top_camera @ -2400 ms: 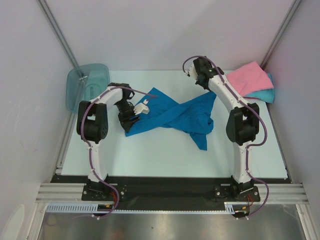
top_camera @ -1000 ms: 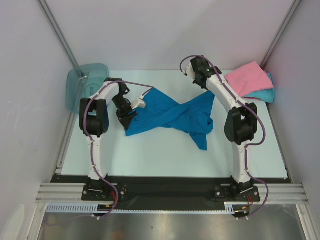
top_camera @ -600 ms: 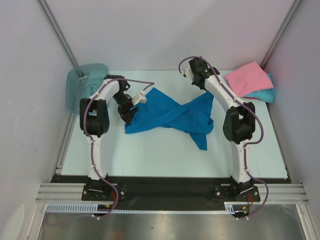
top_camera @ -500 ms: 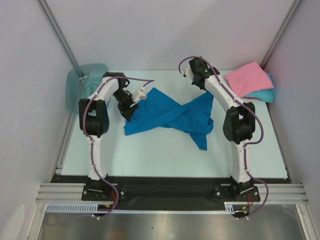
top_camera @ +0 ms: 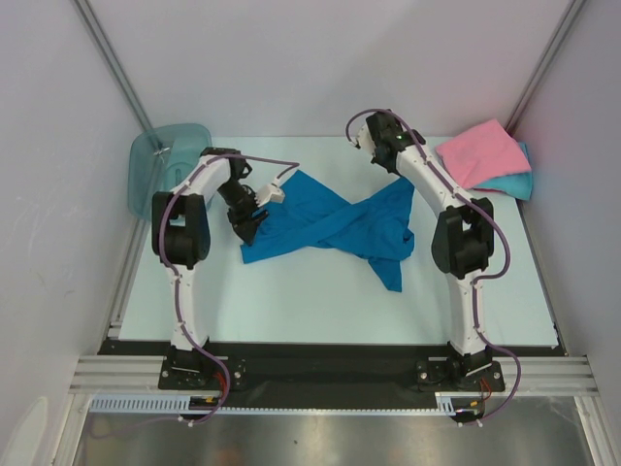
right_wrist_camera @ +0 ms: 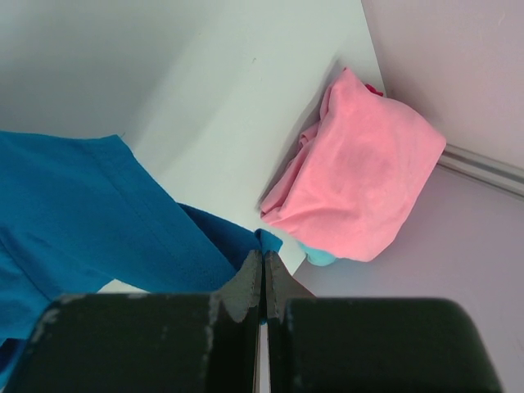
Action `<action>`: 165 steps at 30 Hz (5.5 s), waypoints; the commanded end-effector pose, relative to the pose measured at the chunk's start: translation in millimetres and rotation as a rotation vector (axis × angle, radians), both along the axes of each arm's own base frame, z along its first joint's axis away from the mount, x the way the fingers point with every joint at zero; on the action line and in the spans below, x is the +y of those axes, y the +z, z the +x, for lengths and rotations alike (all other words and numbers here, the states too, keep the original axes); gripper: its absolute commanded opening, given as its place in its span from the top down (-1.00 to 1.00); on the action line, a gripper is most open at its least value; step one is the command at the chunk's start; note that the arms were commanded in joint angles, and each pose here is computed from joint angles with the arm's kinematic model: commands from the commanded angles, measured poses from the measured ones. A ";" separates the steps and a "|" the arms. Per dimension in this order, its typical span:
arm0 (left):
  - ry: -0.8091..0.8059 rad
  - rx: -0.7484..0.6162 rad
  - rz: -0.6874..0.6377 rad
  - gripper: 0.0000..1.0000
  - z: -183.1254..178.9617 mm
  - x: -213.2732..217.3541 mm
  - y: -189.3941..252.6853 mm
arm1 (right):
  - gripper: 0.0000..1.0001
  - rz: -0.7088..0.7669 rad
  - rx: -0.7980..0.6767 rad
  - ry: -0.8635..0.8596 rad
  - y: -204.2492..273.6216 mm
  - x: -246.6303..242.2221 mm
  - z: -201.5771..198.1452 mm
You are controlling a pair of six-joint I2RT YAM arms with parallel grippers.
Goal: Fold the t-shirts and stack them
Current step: Flatten the tshirt out
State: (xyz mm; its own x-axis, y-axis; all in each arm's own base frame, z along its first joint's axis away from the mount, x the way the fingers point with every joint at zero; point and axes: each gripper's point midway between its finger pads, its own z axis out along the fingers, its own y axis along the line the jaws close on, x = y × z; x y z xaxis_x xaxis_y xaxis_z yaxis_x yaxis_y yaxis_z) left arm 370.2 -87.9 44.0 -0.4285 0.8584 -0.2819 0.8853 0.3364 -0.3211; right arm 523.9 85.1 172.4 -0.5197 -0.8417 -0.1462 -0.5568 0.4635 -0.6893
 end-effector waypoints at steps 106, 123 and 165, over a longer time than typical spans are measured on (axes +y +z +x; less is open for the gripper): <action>0.650 -1.482 0.233 0.99 204.4 64.5 302.6 | 1.00 0.322 0.190 0.114 -17.2 52.5 -52.8; 0.677 -1.501 0.284 0.99 207.0 63.2 297.0 | -0.20 0.409 0.484 0.327 -31.0 103.3 -110.0; 0.647 -1.503 0.331 0.99 208.4 49.6 279.8 | -0.15 0.071 0.086 0.732 20.6 111.0 -33.7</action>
State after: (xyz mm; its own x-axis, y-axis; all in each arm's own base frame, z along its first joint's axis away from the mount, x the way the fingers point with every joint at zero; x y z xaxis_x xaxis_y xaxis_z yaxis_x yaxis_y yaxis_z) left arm 580.0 -39.9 281.2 -0.2999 0.7677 -0.5663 0.1074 0.6170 0.7796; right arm 522.6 201.7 142.0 -0.0107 -0.9750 -0.2221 -0.7645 0.1512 -0.6267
